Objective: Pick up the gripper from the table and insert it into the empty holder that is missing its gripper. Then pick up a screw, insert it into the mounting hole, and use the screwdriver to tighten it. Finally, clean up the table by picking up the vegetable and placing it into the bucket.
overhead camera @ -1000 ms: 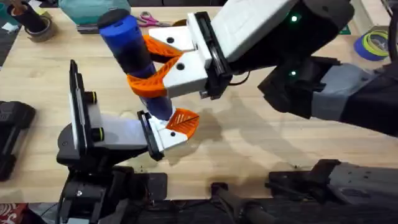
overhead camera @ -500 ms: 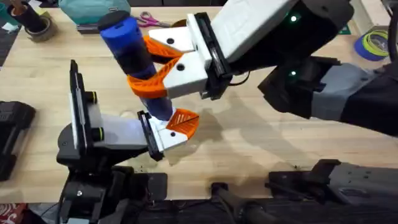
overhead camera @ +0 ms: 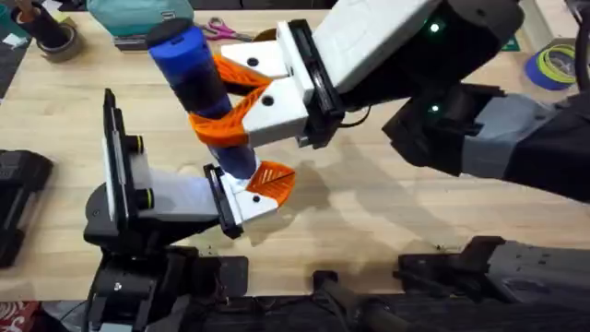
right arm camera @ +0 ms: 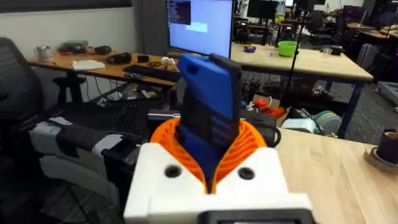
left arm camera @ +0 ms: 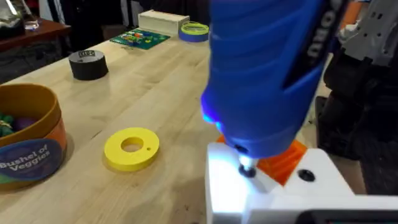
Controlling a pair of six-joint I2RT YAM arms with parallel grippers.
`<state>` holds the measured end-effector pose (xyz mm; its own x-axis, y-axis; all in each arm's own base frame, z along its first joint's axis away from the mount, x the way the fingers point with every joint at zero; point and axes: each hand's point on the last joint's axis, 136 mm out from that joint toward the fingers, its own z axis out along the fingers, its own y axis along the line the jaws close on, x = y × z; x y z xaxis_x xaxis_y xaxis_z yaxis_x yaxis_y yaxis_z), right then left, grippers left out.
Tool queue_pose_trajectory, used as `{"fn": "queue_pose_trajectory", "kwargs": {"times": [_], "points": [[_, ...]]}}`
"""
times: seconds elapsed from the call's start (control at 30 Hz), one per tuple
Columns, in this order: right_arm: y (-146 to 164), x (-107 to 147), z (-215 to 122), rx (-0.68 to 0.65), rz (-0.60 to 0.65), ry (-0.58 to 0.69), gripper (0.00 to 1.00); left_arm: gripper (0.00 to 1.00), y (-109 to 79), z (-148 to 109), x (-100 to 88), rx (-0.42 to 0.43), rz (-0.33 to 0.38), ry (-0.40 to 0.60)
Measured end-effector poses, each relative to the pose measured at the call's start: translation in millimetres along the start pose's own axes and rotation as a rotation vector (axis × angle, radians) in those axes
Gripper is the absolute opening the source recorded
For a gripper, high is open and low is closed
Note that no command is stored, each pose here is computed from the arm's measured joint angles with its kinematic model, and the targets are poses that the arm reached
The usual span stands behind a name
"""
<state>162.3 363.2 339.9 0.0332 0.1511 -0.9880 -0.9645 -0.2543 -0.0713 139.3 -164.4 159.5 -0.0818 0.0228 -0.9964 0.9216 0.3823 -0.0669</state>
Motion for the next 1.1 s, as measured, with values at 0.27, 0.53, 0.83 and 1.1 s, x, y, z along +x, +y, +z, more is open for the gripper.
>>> {"fn": "queue_pose_trajectory", "kwargs": {"times": [0.27, 0.53, 0.83, 1.1], "points": [[2, -3, 0, -0.006, -0.018, -0.011, 0.021, 0.004, -0.2, 0, 0.0, 0.001, 0.001, 0.0], [-4, -22, -1, 0.011, -0.029, -0.055, 0.02, 0.004, 0.2, 0, -0.1, -0.001, 0.002, 0.0], [-38, -86, 0, 0.072, -0.012, -0.014, 0.02, 0.004, 0.2, 0, 0.0, -0.002, 0.002, 0.0], [-66, -90, -22, 0.236, 0.071, 0.209, 0.02, 0.004, 0.2, 0, 0.0, -0.001, 0.002, 0.0]]}}
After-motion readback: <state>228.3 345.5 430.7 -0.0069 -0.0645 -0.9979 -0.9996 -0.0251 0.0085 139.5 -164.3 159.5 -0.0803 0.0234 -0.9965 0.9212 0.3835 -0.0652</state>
